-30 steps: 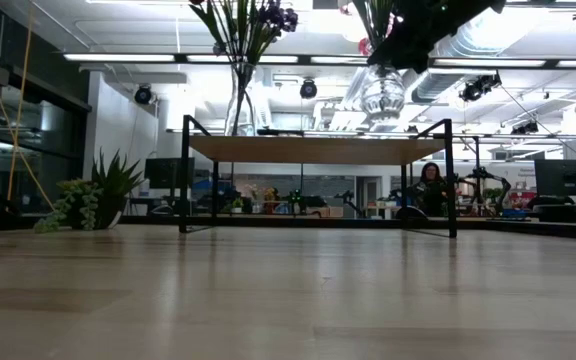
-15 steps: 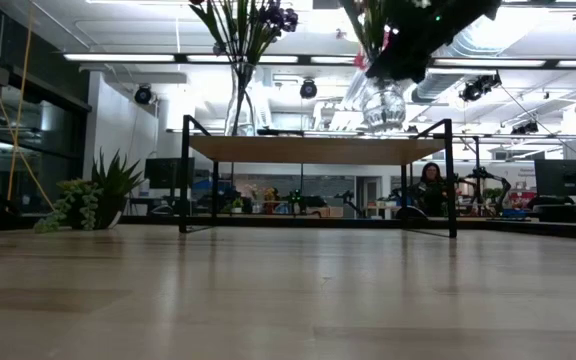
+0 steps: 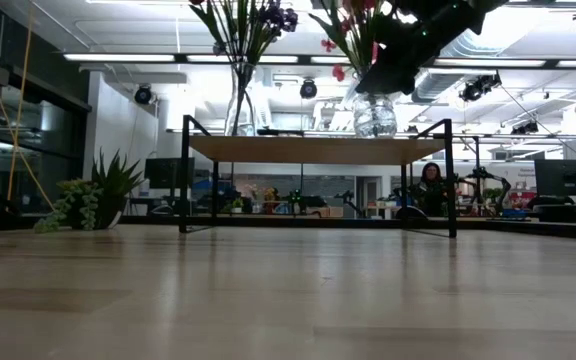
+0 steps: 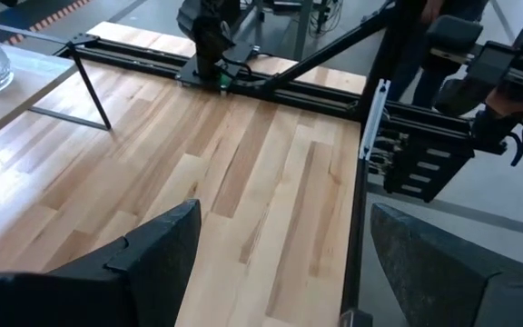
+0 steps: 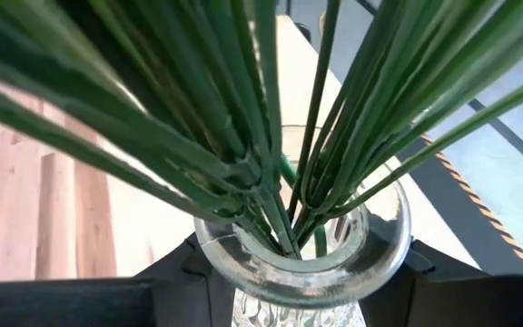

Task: Pick and place flowers into a vace then onto a shelf
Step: Put the right flowers transparent vase on the shelf

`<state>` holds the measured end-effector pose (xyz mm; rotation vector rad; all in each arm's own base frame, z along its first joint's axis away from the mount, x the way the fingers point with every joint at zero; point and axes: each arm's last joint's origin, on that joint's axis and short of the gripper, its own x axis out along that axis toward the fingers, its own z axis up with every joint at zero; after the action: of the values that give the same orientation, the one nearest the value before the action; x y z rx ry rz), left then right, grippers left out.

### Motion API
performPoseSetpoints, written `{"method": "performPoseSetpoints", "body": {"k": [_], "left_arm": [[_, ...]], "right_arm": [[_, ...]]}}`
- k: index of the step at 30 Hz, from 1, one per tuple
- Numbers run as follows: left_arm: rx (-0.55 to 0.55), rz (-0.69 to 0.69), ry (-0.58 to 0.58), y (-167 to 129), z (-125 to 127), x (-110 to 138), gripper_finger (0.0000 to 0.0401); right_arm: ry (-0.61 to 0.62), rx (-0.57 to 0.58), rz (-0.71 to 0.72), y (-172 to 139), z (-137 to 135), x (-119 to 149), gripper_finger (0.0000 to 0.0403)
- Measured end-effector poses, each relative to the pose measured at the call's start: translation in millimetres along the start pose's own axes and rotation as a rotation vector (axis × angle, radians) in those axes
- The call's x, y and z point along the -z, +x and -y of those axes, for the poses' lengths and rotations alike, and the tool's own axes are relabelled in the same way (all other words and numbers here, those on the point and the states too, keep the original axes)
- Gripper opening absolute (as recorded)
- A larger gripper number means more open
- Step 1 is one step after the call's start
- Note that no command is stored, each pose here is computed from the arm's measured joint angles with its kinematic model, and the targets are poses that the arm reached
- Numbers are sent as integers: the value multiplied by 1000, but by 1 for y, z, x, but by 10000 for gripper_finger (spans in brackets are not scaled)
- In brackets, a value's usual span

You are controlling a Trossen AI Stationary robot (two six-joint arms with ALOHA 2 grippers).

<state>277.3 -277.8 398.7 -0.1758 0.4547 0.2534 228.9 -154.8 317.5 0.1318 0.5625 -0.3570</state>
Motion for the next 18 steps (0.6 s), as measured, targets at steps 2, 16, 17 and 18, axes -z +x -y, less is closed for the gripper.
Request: {"method": "performPoseSetpoints", "body": {"k": [2, 16, 17, 18], "left_arm": [[0, 0, 1, 0, 0, 0, 353], [-2, 1, 5, 0, 0, 0, 353], [-2, 1, 5, 0, 0, 0, 353], [-2, 1, 5, 0, 0, 0, 353]], "right_arm": [[7, 10, 1, -1, 3, 0, 157], [21, -28, -36, -5, 14, 6, 183], [17, -29, -41, -5, 14, 7, 182], [12, -28, -45, -5, 14, 7, 181]]}}
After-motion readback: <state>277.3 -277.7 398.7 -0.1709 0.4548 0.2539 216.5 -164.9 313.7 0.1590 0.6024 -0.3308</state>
